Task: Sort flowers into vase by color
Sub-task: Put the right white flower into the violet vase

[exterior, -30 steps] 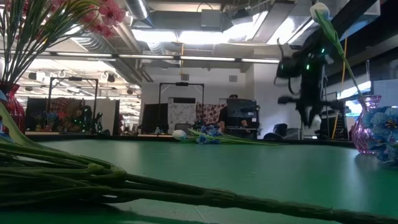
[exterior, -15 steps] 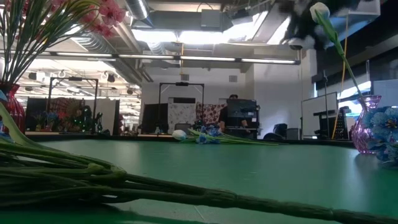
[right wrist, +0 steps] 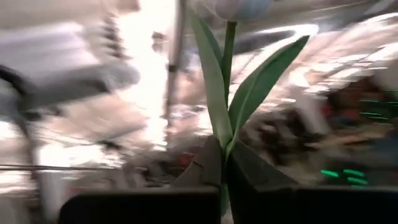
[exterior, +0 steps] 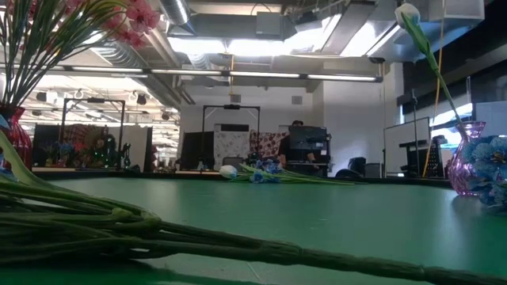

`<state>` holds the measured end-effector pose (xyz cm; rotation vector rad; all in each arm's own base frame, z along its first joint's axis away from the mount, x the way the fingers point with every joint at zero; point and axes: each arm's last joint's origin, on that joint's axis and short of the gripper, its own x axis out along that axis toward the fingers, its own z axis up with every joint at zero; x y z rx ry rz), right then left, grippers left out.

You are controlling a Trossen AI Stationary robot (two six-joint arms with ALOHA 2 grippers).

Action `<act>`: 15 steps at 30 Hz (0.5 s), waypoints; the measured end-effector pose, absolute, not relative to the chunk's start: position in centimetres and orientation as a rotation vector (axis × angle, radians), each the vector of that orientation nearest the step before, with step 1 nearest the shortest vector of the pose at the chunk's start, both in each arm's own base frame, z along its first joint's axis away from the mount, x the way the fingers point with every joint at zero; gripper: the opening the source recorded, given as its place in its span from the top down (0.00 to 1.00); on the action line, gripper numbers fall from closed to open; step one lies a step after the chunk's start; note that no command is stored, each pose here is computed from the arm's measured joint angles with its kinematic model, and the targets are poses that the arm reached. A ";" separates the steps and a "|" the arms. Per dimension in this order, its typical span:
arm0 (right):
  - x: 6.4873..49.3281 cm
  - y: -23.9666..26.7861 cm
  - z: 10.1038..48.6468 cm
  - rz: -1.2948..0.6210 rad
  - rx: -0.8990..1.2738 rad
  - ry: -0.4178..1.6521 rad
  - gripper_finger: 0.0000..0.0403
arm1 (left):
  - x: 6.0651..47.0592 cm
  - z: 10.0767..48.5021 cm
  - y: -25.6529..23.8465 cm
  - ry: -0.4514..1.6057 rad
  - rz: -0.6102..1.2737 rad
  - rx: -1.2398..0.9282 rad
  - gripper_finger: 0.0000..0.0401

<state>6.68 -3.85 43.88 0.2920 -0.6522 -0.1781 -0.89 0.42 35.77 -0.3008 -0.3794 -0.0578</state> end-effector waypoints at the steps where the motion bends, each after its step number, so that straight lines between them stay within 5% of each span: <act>1: 6.1 -3.3 44.2 -0.120 0.296 -0.665 0.99 | -0.9 35.8 0.4 -0.382 -0.053 -0.301 0.57; 8: 3.5 -0.1 44.5 0.260 0.243 -0.406 0.99 | -0.9 35.8 0.5 -0.384 -0.029 -0.323 0.57; 15: 1.6 1.1 40.7 0.100 0.100 -0.201 0.99 | -0.7 35.3 0.5 -0.336 -0.033 -0.377 0.57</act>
